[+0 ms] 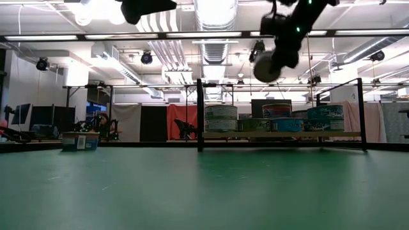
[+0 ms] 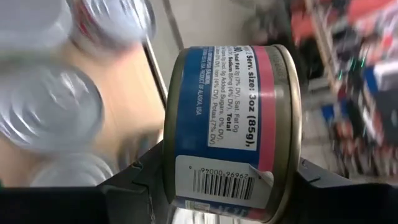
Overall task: Stack canned seafood by type on shelf
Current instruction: Stack the blue/pink tuna can on top of the blue/pink tuna can on the shelf
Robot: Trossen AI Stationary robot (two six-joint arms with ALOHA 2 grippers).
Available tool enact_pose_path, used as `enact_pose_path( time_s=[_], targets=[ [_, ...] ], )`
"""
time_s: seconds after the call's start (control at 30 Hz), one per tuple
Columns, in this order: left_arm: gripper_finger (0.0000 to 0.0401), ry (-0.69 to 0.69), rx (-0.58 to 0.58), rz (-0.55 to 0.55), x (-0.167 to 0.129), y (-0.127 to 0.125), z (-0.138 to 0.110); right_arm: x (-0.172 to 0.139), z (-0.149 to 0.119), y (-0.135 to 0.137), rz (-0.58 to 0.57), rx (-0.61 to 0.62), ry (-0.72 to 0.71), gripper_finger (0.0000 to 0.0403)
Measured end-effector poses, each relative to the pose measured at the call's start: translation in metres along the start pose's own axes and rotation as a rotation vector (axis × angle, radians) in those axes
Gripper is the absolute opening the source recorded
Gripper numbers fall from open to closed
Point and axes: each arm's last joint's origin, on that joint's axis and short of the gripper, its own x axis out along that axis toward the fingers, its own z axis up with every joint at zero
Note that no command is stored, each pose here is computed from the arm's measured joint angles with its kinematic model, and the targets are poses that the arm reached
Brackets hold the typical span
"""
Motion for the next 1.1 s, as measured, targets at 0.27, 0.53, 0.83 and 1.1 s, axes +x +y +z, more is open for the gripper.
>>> enact_pose_path(
  time_s=[0.27,0.53,0.83,1.1],
  targets=[
    [0.0244,-0.285,0.118,-0.157,-0.013,-0.001,-0.035,0.018,-0.010,0.013,0.129,-0.033,0.119,0.0177],
    [0.0244,-0.387,0.252,-0.141,-0.016,0.003,-0.058,0.034,-0.012,0.021,-0.035,-0.208,0.257,0.0177],
    [0.0244,-0.363,0.310,-0.103,-0.017,0.006,-0.066,0.037,-0.004,0.021,-0.007,-0.268,0.283,0.0177],
    [0.0244,-0.339,0.308,-0.025,-0.017,0.009,-0.069,0.033,-0.004,0.017,-0.008,-0.290,0.284,0.0177]
  ],
)
